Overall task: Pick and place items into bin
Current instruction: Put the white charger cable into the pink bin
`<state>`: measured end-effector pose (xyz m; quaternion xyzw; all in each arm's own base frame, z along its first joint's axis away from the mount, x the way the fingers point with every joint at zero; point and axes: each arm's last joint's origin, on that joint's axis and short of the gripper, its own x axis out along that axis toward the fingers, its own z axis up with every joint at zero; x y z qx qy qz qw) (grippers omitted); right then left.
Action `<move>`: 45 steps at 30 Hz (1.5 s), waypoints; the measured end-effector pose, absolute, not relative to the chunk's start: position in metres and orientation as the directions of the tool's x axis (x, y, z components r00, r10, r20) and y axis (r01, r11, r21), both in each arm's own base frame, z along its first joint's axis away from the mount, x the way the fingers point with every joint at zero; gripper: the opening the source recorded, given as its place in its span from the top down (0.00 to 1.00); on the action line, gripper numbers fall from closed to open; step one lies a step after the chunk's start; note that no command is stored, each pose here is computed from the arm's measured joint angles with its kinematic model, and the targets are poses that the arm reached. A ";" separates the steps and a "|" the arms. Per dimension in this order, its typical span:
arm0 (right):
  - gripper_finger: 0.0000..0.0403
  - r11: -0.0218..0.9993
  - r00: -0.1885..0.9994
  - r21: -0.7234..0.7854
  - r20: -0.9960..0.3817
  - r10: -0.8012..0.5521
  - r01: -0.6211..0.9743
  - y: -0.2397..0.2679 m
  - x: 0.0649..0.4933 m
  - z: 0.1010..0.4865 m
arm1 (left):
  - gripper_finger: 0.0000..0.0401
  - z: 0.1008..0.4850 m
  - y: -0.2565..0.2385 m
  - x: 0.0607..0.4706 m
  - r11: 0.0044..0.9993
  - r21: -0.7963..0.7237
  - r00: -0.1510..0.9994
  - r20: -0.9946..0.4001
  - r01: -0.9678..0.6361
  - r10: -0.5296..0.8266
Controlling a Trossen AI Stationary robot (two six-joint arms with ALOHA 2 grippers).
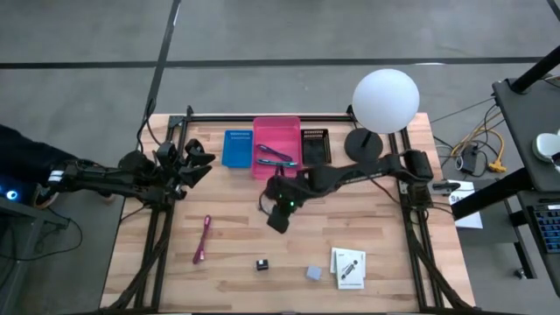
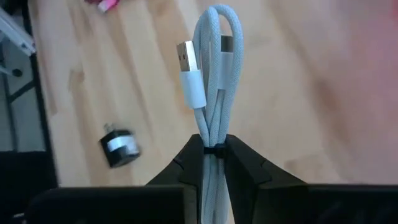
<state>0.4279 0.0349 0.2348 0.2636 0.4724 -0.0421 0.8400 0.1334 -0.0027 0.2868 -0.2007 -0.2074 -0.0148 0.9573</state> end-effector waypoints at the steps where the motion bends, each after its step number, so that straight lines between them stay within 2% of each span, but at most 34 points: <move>1: 0.92 0.868 0.563 0.387 -0.811 0.159 0.312 0.028 0.428 0.239 | 0.57 0.287 -0.003 0.133 0.919 -0.379 0.914 0.403 0.111 0.055; 12: 0.92 0.891 0.613 0.272 -0.790 -0.009 0.364 -0.064 0.427 0.260 | 0.57 0.287 -0.003 0.133 0.919 -0.378 0.913 0.405 0.112 0.055; 22: 0.92 0.870 0.662 0.238 -0.739 -0.127 0.432 -0.131 0.418 0.287 | 0.57 0.287 -0.003 0.133 0.919 -0.378 0.913 0.405 0.112 0.055; 29: 0.92 0.851 0.707 0.207 -0.665 -0.239 0.482 -0.155 0.416 0.307 | 0.57 0.287 -0.003 0.133 0.919 -0.378 0.913 0.405 0.112 0.055; 35: 0.92 0.845 0.668 0.051 -0.638 -0.383 0.532 -0.162 0.416 0.312 | 0.57 0.287 -0.003 0.133 0.919 -0.378 0.913 0.405 0.112 0.055; 40: 0.90 0.861 0.657 -0.059 -0.620 -0.428 0.505 -0.163 0.416 0.313 | 0.57 0.287 -0.003 0.133 0.919 -0.378 0.913 0.405 0.112 0.055; 45: 0.90 0.835 0.611 -0.178 -0.607 -0.509 0.520 -0.165 0.415 0.313 | 0.57 0.287 -0.003 0.133 0.919 -0.378 0.913 0.405 0.112 0.055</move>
